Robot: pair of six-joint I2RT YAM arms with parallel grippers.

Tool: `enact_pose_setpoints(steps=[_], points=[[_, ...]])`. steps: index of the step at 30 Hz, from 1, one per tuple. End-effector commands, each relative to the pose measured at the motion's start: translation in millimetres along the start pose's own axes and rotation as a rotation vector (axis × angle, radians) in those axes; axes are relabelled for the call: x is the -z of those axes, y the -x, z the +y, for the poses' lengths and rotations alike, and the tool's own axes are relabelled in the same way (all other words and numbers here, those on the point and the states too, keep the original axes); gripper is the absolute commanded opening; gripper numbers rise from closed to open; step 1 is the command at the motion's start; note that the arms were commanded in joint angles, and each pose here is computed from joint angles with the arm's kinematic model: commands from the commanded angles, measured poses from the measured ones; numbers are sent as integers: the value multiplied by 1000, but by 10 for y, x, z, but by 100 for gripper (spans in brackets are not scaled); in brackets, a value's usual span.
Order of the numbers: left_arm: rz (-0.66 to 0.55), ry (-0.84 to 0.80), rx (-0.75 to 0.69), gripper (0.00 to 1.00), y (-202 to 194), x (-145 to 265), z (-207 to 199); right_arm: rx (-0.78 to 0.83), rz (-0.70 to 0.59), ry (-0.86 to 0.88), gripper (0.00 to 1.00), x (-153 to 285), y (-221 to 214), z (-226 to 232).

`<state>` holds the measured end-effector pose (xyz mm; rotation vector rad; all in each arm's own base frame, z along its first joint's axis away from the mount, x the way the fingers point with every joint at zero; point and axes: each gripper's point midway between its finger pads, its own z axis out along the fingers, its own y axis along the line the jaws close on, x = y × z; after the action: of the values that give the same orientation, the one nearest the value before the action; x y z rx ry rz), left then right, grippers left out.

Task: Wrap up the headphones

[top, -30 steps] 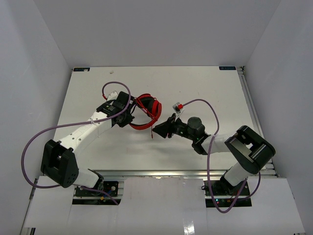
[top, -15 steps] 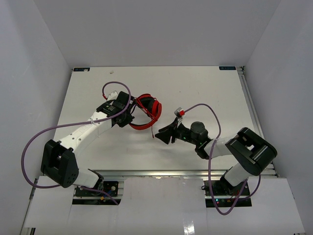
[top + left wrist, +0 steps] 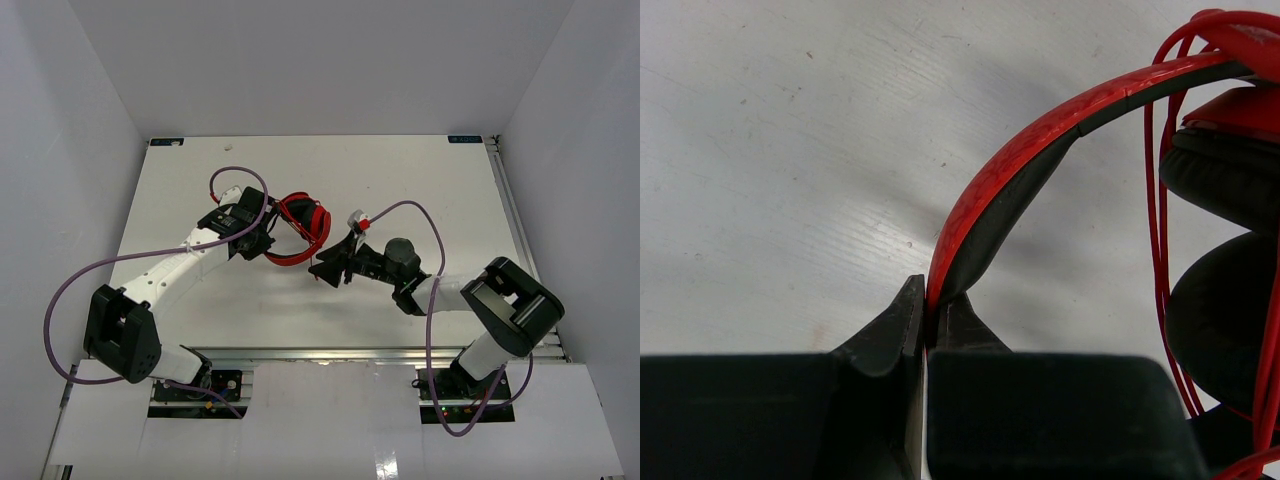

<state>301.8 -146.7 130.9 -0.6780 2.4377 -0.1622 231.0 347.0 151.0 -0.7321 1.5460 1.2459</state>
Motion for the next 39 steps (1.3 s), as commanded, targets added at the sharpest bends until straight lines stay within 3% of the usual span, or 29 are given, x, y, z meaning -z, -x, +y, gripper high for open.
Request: enact_pose_setpoints(steps=[1,8,16,25,39], points=[[-36,-69,37,0,117,64,-162,36,-6,37,59,-143,46,-7],[-39,-71,36,0,123,75,-159,4,18,41,55,-225,-104,-21],[-35,-83,26,0,123,90,-181,-39,37,-120,9,-104,-303,-331],[-47,-63,16,0,141,33,-161,-67,92,-292,8,281,-653,-687],[50,-64,-51,0,-148,-356,-223,-156,157,-376,8,278,-908,-994]])
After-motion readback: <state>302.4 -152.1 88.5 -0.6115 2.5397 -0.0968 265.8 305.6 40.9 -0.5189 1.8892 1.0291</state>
